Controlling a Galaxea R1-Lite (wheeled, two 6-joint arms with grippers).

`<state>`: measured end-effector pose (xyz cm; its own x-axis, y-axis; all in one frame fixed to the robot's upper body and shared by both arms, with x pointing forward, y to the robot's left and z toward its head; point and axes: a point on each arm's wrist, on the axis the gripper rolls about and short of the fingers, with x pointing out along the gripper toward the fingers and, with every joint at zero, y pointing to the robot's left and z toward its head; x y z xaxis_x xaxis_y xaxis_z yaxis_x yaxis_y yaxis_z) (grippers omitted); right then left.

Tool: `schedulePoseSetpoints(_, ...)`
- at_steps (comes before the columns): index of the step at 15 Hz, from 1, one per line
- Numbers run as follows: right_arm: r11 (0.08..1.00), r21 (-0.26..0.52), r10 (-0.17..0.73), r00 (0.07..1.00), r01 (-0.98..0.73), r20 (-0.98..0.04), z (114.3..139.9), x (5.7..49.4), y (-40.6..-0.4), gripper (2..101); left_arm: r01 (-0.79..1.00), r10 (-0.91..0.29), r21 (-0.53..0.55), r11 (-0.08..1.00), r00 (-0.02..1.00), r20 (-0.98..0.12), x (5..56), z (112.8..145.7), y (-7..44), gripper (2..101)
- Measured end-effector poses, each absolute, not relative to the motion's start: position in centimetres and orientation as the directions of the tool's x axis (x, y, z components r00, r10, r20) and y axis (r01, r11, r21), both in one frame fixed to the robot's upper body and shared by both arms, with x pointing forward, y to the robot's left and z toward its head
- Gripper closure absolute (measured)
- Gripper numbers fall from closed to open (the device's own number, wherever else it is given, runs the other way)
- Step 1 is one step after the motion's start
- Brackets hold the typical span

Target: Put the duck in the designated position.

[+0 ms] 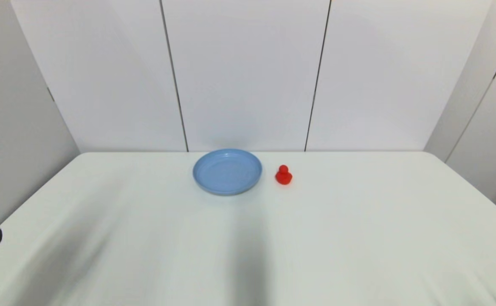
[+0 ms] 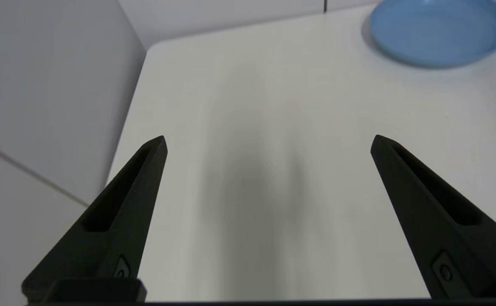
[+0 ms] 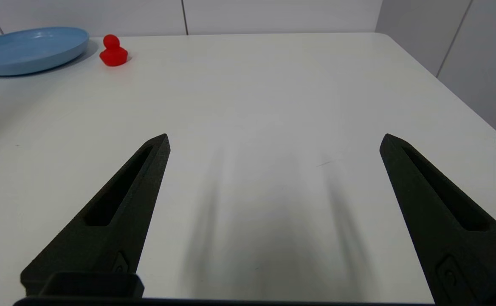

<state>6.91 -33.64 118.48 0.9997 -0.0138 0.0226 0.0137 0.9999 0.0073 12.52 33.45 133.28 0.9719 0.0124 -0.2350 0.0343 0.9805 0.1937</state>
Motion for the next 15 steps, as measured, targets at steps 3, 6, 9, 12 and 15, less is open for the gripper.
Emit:
schedulePoseSetpoints(3,1.0,0.008,-0.014,1.0,0.014,0.023,118.5,6.9,-33.6,4.3,0.026,0.013,0.177,0.984,0.975,-0.221,10.1,128.5,33.3,5.8)
schedulePoseSetpoints(6,1.0,0.007,-0.013,1.0,0.013,0.023,118.5,6.9,-33.6,4.3,0.045,-0.012,0.153,0.987,0.977,-0.214,8.4,123.4,33.3,5.6)
schedulePoseSetpoints(9,1.0,0.008,-0.014,1.0,0.014,0.022,118.5,6.9,-33.6,4.3,0.052,-0.028,0.145,0.988,0.986,-0.166,7.6,120.2,33.3,5.4)
schedulePoseSetpoints(12,1.0,0.008,-0.013,1.0,0.013,0.023,118.5,6.9,-33.6,4.3,0.041,-0.027,0.12,0.992,0.993,-0.114,7.0,118.7,33.3,5.4)
schedulePoseSetpoints(15,1.0,0.007,-0.013,1.0,0.013,0.023,118.5,6.9,-33.6,4.3,0.024,-0.021,0.049,0.999,0.998,-0.06,6.7,118.4,33.3,5.4)
